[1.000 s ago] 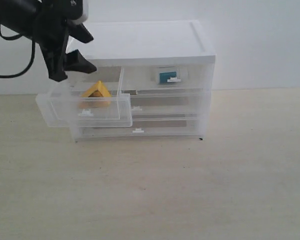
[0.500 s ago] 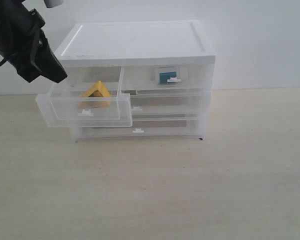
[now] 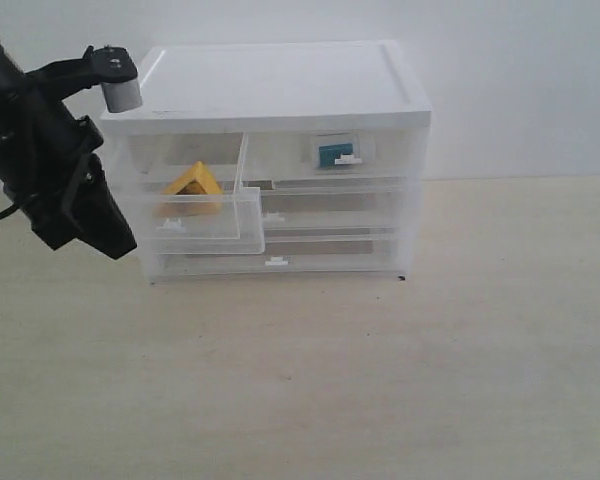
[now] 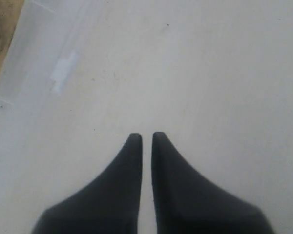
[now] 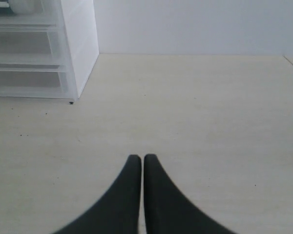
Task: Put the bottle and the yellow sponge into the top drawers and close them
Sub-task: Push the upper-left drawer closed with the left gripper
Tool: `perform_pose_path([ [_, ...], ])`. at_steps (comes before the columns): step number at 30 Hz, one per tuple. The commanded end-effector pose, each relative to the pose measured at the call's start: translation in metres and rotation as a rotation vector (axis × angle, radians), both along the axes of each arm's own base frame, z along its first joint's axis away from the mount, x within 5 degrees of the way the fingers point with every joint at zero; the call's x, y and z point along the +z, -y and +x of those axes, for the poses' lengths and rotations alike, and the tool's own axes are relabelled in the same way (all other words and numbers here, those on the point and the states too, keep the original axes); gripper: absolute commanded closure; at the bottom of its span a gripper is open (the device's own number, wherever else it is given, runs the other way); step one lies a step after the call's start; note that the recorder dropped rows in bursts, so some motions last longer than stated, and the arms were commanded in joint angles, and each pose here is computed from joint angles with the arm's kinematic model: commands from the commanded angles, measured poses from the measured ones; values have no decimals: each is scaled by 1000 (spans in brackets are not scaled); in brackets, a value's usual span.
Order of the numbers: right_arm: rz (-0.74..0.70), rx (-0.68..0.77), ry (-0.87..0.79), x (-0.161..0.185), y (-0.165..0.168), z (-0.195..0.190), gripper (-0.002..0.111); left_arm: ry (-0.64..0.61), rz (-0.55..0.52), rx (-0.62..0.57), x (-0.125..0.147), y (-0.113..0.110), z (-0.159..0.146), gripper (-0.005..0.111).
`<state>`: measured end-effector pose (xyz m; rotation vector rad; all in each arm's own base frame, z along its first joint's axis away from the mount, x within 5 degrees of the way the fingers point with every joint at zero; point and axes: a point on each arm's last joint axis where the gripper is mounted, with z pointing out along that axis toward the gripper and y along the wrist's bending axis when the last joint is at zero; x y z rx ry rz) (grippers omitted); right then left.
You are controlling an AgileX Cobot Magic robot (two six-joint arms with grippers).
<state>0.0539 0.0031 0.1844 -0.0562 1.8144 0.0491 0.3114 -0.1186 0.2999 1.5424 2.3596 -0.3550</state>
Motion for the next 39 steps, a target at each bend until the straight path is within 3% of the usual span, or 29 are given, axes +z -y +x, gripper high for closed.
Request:
perform_pose_path([
  [1,2,1,9,0,0,0,108,0,-23,39,-13,4,11,102],
  [11,2,1,9,0,0,0,108,264,-125,183,-6,9,39,102],
  [26,2,1,9,0,0,0,108,417,-171,270,-11,10,63,102],
  [32,2,1,9,0,0,0,108,481,-190,284,2,9,62,102],
  [34,2,1,9,0,0,0,108,469,-193,274,9,8,55,102],
  [39,2,1,9,0,0,0,108,302,-163,203,3,9,39,102],
])
